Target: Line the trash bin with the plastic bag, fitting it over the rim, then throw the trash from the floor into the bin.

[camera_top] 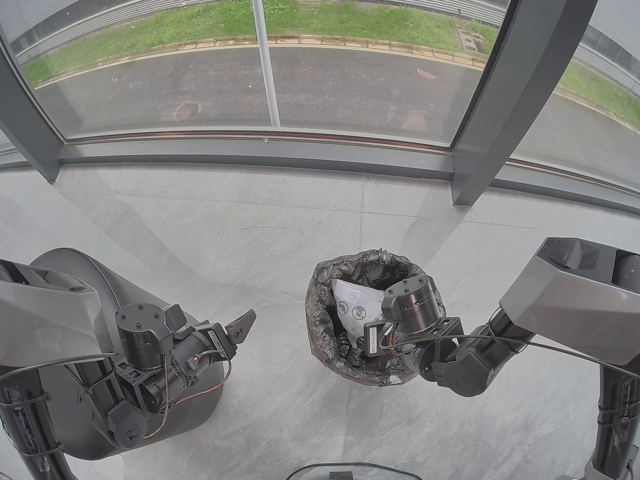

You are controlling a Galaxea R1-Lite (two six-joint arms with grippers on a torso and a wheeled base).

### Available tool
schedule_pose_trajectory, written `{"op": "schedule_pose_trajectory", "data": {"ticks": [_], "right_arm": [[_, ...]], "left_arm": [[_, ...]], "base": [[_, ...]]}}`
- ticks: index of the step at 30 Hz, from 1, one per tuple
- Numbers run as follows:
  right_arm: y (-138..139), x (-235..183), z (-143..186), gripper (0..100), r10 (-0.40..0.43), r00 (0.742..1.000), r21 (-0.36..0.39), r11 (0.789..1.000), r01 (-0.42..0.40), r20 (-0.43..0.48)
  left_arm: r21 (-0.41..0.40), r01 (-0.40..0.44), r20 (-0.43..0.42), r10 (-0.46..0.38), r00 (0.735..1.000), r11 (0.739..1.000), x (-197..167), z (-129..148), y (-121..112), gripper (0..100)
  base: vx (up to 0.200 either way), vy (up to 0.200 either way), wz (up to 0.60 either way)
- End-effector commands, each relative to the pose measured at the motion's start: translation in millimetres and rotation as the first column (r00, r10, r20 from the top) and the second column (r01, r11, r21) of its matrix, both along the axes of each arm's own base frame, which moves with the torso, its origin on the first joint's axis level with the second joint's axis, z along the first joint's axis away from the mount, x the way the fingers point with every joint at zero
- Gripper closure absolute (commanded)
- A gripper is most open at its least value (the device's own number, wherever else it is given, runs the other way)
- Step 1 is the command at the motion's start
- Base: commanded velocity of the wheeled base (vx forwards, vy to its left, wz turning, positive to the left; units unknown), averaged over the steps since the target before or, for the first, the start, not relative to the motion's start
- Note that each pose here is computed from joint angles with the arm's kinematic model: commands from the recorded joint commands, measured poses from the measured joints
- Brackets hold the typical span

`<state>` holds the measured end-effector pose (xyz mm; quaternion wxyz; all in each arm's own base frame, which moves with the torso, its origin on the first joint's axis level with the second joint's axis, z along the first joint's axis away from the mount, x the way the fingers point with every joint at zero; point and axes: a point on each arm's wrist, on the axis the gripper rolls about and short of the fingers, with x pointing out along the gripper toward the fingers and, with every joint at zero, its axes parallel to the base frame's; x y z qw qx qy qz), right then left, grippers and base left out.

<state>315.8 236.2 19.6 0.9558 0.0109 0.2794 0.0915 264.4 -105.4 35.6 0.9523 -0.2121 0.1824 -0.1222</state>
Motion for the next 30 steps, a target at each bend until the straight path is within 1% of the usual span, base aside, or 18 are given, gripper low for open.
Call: {"op": "schedule_pose_trajectory", "data": {"ticks": [1,7,8,12,16,19,23,25,26,30], "right_arm": [[-1.9,0.9,-10.7,100,-0.006,1.000,-0.017,1.000,0.006,-0.022],[-4.1,-1.0,-19.3,100,-0.007,1.000,-0.020,1.000,0.006,-0.024],[-4.0,-0.9,-20.2,0,-0.006,1.000,-0.019,1.000,0.006,-0.021],[-3.5,-0.3,-20.5,0,-0.007,1.000,-0.014,1.000,0.006,-0.017],[-5.0,-2.0,-13.9,0,-0.009,1.000,-0.001,1.000,0.009,0.004],[-7.4,-5.2,-2.1,0,-0.009,1.000,0.014,1.000,0.009,0.022],[-9.2,-9.4,20.7,0,-0.006,0.997,0.049,0.999,0.002,0.073],[-9.2,-9.5,21.9,0,-0.005,0.997,0.050,0.999,0.001,0.076],[-7.5,-8.3,33.3,0,-0.002,0.994,0.069,0.998,-0.005,0.105],[1.6,3.1,34.2,0,0.003,0.992,0.090,0.996,-0.015,0.124]], "left_arm": [[0.002,0.001,-0.006,-0.001,1.000,1.000,-0.1,-1.8,-0.5,0],[0.001,0.001,-0.005,-0.001,1.000,1.000,0.2,-1.6,-0.6,0],[0.001,0.001,-0.005,-0.001,1.000,1.000,0.2,-1.6,-0.6,0],[0.001,0.001,-0.005,-0.001,1.000,1.000,-0.2,-1.4,-0.4,0],[0.001,0.001,-0.005,-0.001,1.000,1.000,-0.2,-1.4,-0.4,0],[0.001,0.001,-0.005,-0.001,1.000,1.000,-0.2,-1.4,-0.4,0],[0.001,0.001,-0.003,-0.001,1.000,1.000,0.2,-1.2,-0.6,0],[0.001,0.001,-0.005,-0.001,1.000,1.000,-0.2,-1.4,-0.4,0],[0.001,0.001,-0.005,-0.001,1.000,1.000,-0.2,-1.4,-0.4,0],[0.001,0.001,-0.005,-0.001,1.000,1.000,-0.2,-1.4,-0.4,0]], "base": [[0.000,0.000,0.00],[0.000,0.000,0.00],[0.000,0.000,0.00],[0.000,0.000,0.00],[0.000,0.000,0.00],[0.000,0.000,0.00],[0.000,0.000,0.00],[0.000,0.000,0.00],[0.000,0.000,0.00],[0.000,0.000,0.00]]}}
